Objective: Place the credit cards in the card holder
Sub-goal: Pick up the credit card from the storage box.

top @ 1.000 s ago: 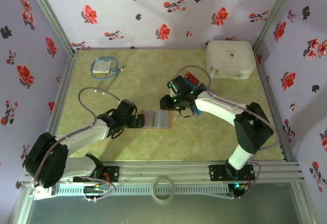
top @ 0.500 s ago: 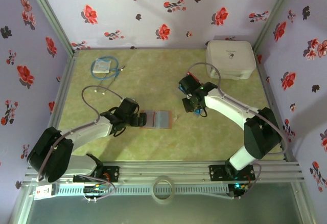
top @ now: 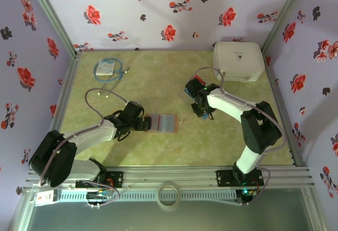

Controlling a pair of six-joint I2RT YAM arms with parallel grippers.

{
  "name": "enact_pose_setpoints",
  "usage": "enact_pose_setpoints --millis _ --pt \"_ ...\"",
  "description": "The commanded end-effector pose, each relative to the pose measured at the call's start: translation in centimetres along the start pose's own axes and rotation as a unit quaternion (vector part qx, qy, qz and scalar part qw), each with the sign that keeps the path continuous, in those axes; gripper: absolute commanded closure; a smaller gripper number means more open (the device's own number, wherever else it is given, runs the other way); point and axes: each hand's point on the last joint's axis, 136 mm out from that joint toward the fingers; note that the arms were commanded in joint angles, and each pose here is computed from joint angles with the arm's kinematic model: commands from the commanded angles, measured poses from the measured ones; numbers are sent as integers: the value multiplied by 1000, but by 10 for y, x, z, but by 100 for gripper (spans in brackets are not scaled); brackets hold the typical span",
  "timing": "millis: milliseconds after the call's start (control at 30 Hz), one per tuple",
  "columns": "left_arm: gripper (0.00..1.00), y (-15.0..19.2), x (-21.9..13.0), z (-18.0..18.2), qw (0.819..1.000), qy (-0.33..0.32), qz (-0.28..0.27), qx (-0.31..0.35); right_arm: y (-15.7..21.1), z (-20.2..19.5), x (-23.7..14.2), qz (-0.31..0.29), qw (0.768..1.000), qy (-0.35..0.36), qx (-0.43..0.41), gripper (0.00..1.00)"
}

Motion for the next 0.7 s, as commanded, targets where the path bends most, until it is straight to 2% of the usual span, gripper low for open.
enact_pose_setpoints --millis 0,400,667 --pt "0 -8 0 -6 1000 4 -4 -2 -11 -3 0 -8 1000 0 -1 64" --pt "0 -5 3 -5 1000 3 -1 -1 -18 5 -3 -19 999 -27 4 73" --pt "0 -2 3 -5 1000 4 1 -2 -20 9 0 -10 999 -36 -5 87"
Point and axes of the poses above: each hand's point on the last joint's axis, 136 mm out from that joint toward the fingers, its own x axis out along the fingers, its own z axis along the line the jaws close on, y = z × x, and after that the axes turned 14 degrees about -x, right-handed
